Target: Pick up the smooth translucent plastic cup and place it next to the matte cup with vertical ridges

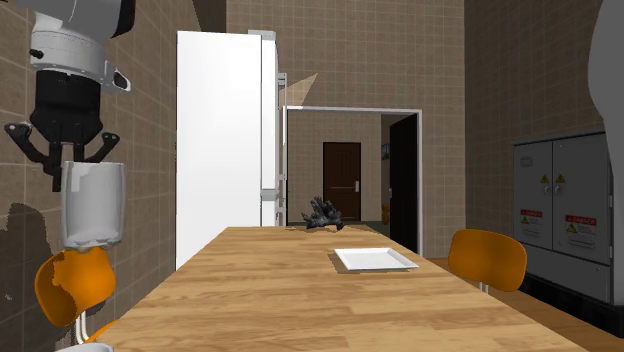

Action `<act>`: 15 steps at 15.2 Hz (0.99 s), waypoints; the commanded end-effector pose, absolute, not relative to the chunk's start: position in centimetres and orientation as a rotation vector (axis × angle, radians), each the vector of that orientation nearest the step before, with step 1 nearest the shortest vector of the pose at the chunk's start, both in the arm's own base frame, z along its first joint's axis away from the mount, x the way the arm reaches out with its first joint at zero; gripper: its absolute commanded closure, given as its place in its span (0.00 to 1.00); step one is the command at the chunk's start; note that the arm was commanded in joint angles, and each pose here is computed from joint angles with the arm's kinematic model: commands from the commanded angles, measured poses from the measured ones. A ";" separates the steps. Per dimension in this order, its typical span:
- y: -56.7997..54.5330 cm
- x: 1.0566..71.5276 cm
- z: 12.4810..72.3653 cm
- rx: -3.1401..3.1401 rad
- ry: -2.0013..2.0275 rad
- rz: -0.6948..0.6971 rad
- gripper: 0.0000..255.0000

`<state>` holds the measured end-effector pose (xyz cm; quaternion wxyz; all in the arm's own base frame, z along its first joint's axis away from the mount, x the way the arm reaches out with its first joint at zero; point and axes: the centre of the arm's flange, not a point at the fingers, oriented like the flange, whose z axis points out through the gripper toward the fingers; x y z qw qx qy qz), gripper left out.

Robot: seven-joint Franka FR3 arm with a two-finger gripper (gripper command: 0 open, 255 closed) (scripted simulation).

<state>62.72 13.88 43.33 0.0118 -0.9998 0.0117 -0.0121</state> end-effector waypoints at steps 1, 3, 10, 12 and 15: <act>15.8 63.7 43.0 -3.117 0.038 -0.037 1.00; 15.8 63.6 42.0 -3.117 0.038 -0.037 1.00; 15.8 63.7 38.3 -3.117 0.038 -0.037 1.00; 15.8 63.7 37.2 -3.117 0.038 -0.037 1.00; 15.8 63.7 35.6 -3.117 0.038 -0.037 1.00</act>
